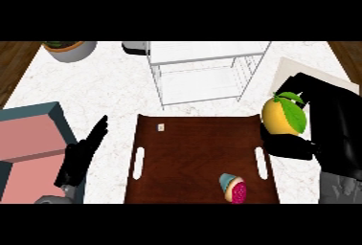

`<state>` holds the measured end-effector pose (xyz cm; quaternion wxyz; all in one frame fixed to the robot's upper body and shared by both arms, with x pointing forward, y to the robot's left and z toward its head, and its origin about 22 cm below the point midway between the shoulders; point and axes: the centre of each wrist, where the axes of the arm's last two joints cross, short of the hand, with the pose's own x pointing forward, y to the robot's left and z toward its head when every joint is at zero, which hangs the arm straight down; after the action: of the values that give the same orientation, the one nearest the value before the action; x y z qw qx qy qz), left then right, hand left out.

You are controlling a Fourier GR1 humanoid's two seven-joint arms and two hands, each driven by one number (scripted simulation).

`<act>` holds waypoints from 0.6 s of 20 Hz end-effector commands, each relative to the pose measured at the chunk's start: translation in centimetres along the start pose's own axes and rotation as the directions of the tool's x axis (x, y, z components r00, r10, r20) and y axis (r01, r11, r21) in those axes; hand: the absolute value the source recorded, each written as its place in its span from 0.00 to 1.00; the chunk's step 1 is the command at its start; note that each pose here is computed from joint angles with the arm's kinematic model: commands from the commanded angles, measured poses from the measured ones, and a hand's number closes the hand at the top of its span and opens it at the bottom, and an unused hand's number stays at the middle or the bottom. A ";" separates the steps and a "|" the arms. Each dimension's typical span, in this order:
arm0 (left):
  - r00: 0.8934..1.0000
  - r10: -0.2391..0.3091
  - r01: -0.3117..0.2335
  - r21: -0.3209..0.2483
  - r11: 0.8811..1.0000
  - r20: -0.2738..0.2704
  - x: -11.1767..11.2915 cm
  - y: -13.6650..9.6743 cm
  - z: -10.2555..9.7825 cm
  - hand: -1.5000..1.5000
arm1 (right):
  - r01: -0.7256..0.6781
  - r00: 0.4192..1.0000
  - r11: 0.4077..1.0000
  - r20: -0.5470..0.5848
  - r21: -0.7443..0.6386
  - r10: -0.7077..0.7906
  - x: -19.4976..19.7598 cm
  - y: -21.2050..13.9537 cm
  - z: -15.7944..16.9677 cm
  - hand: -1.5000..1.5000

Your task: Pick the lemon from the tray and place it in the tiered shelf

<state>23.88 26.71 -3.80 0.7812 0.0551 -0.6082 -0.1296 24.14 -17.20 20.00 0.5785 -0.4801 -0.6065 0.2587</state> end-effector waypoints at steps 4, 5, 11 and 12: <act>1.000 -0.004 0.004 -0.004 1.000 0.006 -0.5 -1.2 -0.1 0.50 | 0.053 0.997 0.994 -0.052 -0.095 -0.058 3.7 -3.6 -4.3 1.00; 1.000 -0.005 0.005 -0.012 1.000 0.010 -0.1 0.0 -1.0 0.50 | 0.031 0.998 0.996 -0.056 -0.085 -0.035 4.5 -4.3 -6.8 1.00; 1.000 -0.015 0.015 -0.033 0.999 0.012 1.7 1.2 -0.1 0.50 | 0.021 0.992 0.991 -0.118 -0.134 -0.037 4.6 -4.7 -13.5 1.00; 1.000 0.003 -0.003 -0.032 0.999 0.001 -0.1 0.1 0.3 0.50 | 0.012 0.996 0.991 -0.091 -0.130 -0.024 5.3 -3.3 -14.0 1.00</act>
<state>24.27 26.74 -3.21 0.7795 0.0478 -0.6091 -0.1381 33.65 -17.44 27.26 0.5720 -0.5168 -0.6049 0.1996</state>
